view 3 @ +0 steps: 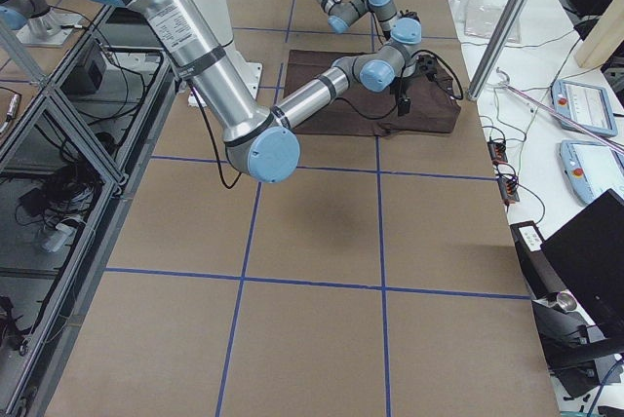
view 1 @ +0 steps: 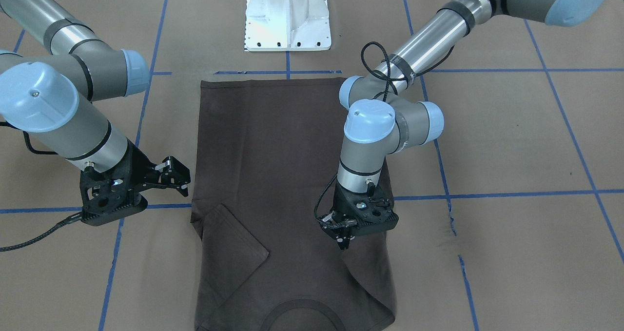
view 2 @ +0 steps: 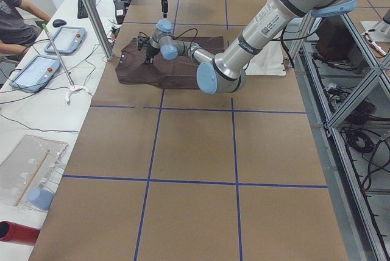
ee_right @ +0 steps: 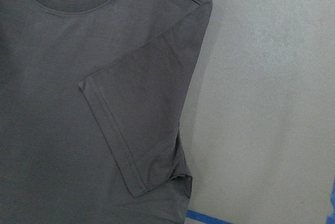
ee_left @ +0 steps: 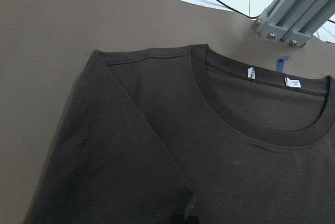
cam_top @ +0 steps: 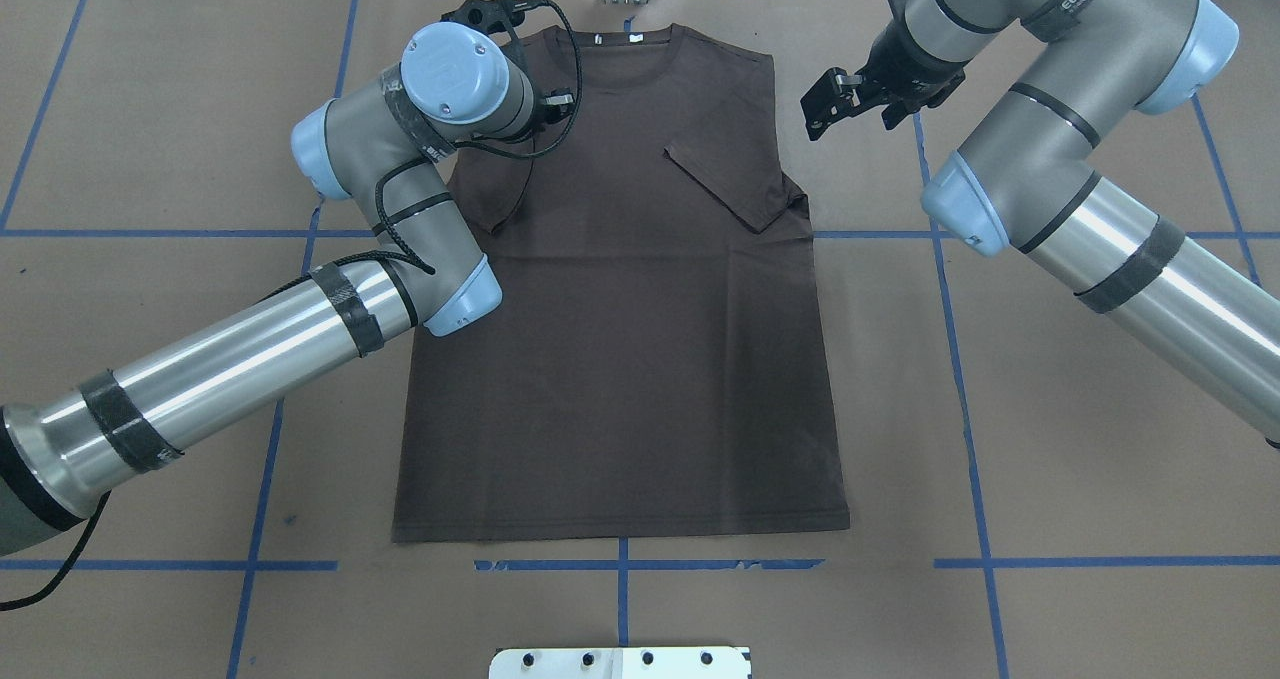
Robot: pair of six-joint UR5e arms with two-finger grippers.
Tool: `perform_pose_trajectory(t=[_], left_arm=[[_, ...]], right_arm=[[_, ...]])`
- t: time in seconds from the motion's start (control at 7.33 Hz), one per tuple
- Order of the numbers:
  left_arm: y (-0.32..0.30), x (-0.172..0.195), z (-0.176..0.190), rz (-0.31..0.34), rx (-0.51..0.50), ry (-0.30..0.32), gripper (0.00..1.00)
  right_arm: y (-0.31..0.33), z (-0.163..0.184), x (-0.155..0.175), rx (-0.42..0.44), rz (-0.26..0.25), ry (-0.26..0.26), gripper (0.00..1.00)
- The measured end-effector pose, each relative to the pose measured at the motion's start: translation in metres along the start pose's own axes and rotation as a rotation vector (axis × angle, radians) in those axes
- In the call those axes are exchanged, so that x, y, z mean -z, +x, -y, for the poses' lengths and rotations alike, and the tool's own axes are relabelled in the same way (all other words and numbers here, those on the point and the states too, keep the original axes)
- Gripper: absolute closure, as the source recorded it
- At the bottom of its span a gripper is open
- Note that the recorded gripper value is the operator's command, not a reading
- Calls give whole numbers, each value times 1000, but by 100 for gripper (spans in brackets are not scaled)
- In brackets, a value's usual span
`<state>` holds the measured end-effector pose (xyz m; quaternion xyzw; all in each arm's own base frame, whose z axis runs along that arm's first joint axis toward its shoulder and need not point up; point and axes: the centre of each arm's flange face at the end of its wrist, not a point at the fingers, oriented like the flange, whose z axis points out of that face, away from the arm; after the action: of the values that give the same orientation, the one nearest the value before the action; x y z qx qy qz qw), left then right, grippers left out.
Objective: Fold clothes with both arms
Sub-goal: 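Grasp the other sleeve and fold it inward with the left gripper, then release the sleeve with the left gripper while the right gripper moves to the hem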
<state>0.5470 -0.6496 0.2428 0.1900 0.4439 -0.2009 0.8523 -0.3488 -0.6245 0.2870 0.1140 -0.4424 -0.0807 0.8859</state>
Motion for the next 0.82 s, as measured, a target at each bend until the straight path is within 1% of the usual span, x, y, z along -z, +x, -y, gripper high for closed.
perform_pose_trajectory(t=[0.14,0.27,0.41,0.55,0.68,0.82], left_arm=[[4,7,0,-39,-2,-1,0],[8,24,-4,-90,-6,-29,0],[-6,50,-15,-136,-13,-76,0],[-30,81,-27,-164,-20,-107,0],[-48,111,-36,-161,-25,-132,0],[-54,142,-43,-136,-32,-156,0]], right_arm=[[0,0,0,0,1,-1,0],[0,-1,-1,-1,0,-4,0],[1,-4,-2,-2,2,-9,0],[4,-11,-2,-4,6,-14,0],[10,-29,0,-10,15,-24,0],[16,-59,-3,-29,25,-47,0]])
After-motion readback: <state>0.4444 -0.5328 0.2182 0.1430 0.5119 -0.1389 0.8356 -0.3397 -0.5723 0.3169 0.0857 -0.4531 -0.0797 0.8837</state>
